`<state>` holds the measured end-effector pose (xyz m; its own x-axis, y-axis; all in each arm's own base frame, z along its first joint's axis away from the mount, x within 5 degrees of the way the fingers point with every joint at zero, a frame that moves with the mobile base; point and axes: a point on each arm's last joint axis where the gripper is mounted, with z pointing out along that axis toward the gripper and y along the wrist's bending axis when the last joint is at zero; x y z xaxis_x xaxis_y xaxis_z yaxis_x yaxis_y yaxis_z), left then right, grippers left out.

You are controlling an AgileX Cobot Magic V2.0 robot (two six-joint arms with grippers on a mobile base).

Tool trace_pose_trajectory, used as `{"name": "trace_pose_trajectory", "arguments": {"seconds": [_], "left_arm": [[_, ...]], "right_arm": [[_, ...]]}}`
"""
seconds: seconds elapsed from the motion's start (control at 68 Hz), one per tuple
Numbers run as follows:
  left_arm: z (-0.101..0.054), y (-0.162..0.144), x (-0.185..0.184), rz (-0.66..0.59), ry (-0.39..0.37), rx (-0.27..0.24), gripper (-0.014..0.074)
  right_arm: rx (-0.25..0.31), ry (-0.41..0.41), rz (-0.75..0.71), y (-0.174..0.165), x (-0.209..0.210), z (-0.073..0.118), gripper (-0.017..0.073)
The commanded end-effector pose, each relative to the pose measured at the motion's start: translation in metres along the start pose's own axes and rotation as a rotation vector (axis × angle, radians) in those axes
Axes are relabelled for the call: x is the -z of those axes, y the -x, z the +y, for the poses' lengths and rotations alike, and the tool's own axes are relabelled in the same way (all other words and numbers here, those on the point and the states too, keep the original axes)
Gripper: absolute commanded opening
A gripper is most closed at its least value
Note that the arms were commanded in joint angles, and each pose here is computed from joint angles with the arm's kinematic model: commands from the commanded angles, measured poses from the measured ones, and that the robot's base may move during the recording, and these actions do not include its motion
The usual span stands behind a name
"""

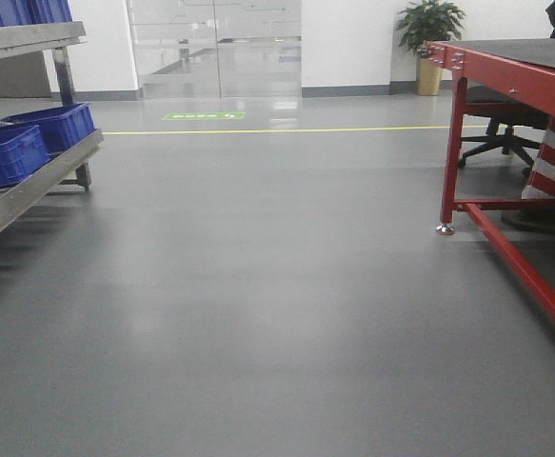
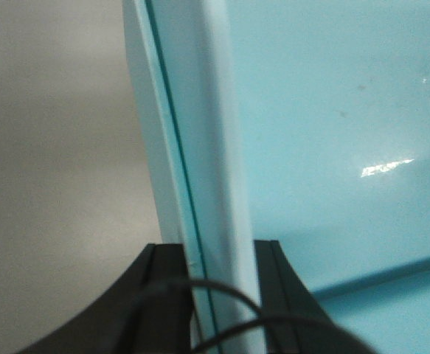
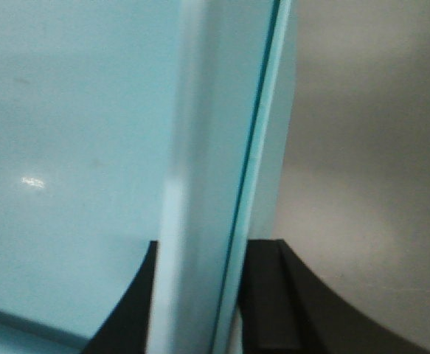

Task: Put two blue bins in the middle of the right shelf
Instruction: 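Drive along the aisle carrying the teal bin in both grippers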

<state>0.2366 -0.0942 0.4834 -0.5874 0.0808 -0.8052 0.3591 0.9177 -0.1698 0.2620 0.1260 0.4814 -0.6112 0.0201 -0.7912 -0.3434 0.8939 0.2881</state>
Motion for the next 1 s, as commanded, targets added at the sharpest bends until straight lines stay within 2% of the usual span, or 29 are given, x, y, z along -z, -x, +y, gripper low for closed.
{"name": "trace_pose_trajectory", "arguments": {"seconds": [0.0,0.985], "left_arm": [[-0.0036,0.0064,0.0116,-0.077,-0.025,-0.010,-0.0111],[-0.0036,0.0064,0.0116,-0.077,-0.025,-0.010,-0.0111]], "right_arm": [[0.016,0.015,-0.135,0.0131,0.0141,0.0023,-0.0154],[0.016,0.015,-0.135,0.0131,0.0141,0.0023,-0.0154]]}}
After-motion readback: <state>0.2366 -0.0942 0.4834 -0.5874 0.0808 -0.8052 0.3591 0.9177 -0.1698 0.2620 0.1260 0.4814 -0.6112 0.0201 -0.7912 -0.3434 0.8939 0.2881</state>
